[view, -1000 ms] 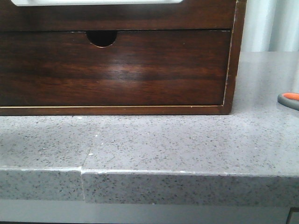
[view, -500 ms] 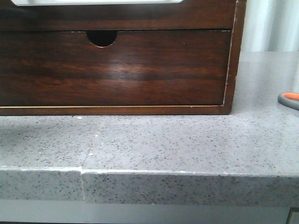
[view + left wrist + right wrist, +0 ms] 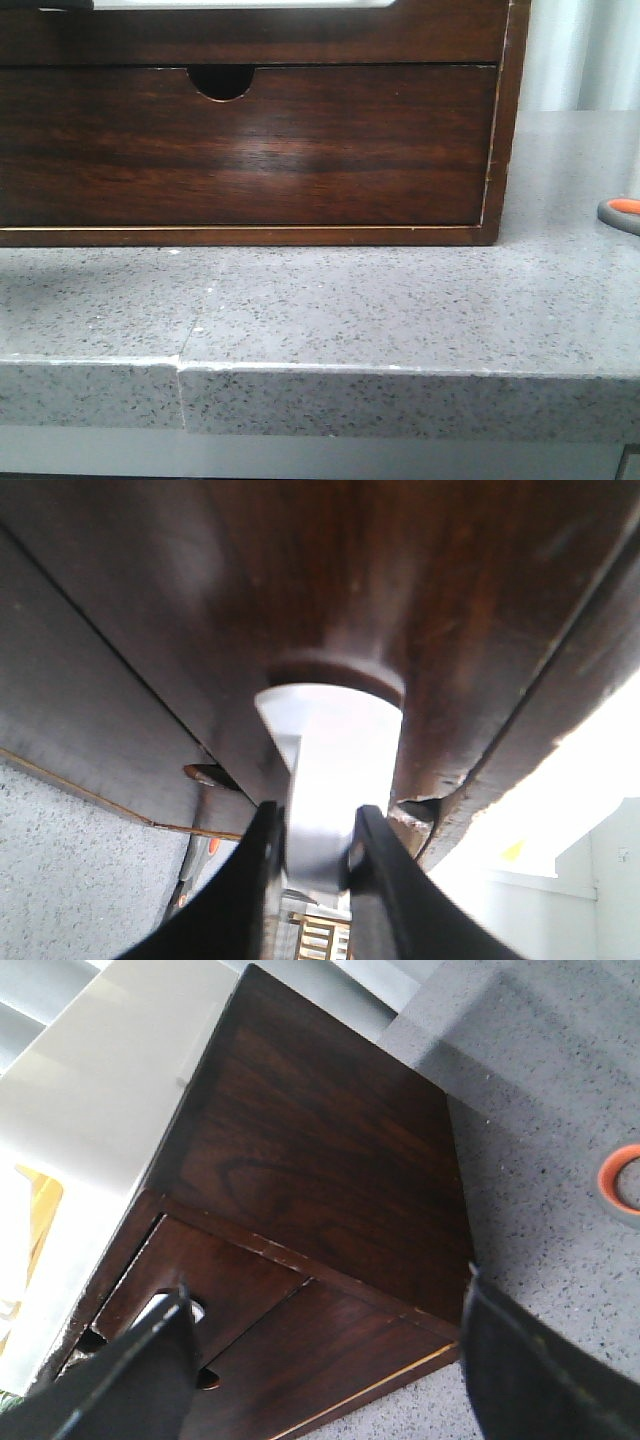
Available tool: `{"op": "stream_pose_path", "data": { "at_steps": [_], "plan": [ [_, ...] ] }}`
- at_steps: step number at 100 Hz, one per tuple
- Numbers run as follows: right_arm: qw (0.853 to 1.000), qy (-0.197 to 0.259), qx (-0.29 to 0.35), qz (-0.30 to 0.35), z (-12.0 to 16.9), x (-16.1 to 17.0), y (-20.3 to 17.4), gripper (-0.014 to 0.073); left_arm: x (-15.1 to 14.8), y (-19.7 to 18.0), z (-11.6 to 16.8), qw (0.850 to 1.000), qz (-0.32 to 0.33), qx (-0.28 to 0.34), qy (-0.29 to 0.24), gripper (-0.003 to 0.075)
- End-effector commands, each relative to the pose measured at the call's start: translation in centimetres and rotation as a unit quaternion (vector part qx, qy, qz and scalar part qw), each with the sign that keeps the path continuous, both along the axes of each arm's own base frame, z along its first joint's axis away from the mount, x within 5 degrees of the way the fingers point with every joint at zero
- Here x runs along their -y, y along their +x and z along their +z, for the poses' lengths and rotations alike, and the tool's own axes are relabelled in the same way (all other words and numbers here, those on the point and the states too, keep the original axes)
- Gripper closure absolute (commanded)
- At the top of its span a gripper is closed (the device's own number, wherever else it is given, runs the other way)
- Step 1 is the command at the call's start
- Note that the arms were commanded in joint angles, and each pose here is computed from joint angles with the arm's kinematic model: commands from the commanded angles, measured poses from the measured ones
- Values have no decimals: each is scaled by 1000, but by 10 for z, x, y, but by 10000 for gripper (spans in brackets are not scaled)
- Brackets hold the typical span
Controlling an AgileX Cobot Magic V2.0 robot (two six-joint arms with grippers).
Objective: Put scissors in drawer with both arms
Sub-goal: 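Pull the wooden drawer open toward the robot with the left gripper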
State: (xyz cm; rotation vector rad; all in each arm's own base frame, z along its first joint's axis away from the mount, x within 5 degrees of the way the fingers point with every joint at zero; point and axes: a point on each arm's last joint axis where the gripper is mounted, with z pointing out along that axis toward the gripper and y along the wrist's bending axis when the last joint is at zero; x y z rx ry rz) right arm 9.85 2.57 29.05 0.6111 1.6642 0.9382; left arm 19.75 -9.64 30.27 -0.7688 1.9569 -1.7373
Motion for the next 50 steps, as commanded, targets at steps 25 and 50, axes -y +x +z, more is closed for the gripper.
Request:
{"op": "stream_pose_path", "data": {
  "at_steps": [25, 50],
  "plan": [
    [1000, 10, 17, -23, 10, 4, 3, 108, 4, -27, 16, 998, -10, 56, -1, 740],
    [1000, 10, 17, -23, 10, 4, 3, 108, 3, -59, 15, 997, -20, 69, -12, 740]
  ]
}}
